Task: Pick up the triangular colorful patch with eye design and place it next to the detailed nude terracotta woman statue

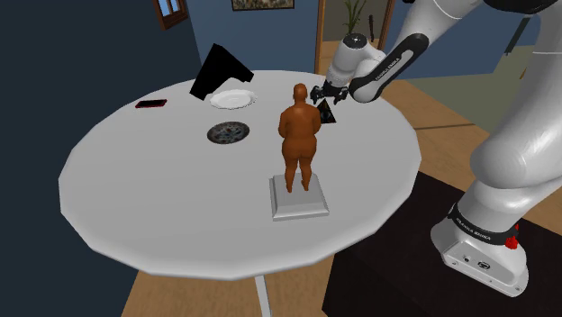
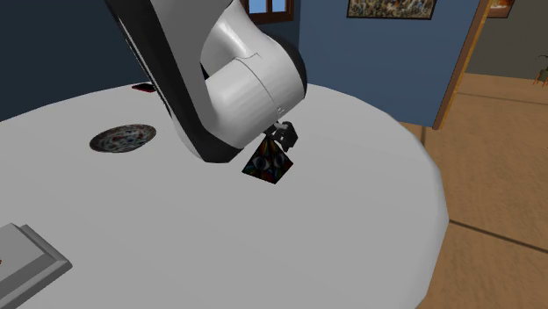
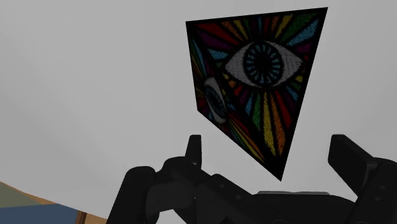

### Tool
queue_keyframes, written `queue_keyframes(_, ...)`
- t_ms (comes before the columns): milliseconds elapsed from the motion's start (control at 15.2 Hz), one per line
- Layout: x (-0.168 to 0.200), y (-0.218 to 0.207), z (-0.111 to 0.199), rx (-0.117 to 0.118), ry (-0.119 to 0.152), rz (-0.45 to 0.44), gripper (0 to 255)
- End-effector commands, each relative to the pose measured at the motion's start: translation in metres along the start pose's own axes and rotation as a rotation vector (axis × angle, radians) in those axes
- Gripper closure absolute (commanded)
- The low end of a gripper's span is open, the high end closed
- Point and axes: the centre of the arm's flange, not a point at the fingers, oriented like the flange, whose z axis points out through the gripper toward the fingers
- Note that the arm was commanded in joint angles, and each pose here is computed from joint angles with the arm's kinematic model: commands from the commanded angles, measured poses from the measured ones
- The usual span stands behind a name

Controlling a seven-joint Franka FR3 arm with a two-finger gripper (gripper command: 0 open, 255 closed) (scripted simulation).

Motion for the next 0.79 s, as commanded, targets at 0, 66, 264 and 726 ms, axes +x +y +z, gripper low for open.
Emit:
queue_keyframes(0, 0.0, -0.0001, 0.0005, 0.0, 0.0, 0.0, 0)
queue_keyframes(66, 0.0, -0.0001, 0.0005, 0.0, 0.0, 0.0, 0)
queue_keyframes(264, 0.0, -0.0001, 0.0004, 0.0, 0.0, 0.0, 255)
queue_keyframes(726, 0.0001, 0.0001, 0.0006, 0.0, 0.0, 0.0, 255)
